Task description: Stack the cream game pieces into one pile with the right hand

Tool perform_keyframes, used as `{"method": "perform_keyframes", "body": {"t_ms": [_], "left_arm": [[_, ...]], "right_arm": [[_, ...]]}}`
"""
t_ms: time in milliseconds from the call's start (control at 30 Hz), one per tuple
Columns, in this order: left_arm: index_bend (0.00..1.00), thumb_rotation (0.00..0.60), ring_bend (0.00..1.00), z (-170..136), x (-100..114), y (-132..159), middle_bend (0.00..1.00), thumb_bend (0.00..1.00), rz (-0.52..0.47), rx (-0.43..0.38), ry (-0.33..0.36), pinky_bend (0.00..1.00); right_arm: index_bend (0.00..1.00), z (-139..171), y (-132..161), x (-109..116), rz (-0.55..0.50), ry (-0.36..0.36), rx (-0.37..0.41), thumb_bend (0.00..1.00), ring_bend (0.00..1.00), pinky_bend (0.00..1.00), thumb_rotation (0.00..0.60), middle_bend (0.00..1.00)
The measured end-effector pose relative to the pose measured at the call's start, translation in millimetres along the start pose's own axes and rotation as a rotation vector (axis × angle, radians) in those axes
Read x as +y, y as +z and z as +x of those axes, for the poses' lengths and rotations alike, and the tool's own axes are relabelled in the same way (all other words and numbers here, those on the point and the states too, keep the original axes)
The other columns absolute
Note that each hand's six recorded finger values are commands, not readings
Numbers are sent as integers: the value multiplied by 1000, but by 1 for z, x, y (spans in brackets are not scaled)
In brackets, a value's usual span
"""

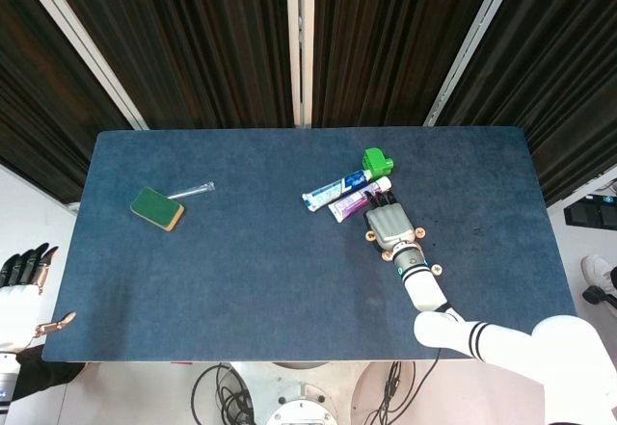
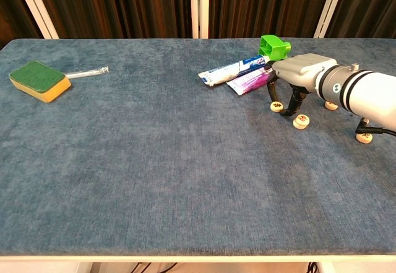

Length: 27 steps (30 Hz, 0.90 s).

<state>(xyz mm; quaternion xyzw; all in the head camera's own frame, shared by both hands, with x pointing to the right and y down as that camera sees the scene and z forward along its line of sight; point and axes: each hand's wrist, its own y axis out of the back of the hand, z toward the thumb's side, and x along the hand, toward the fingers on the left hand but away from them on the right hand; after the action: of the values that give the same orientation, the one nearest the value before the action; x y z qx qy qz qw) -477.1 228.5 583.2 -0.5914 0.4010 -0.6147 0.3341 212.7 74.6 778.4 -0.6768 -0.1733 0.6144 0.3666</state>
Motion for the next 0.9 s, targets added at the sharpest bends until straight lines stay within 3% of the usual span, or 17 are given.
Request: {"method": "perform_keyframes", "body": {"t_ms": [300,633,900], "left_arm": [[0,600,0,1,0,0,0,110,-2,1,-1,0],[0,600,0,2,1,4,0,109,7,-4,-2,0],[0,600,0,1,-2,10,0,114,12,-13,-19,0]], "right_arm": [[540,2,-1,7,-22,-28,8,209,0,0,600,31],[551,22,-12,37,-35,-113,46,220,0,0,600,42],[552,47,-36,34,-3,-75,56,222,0,0,600,39]]}}
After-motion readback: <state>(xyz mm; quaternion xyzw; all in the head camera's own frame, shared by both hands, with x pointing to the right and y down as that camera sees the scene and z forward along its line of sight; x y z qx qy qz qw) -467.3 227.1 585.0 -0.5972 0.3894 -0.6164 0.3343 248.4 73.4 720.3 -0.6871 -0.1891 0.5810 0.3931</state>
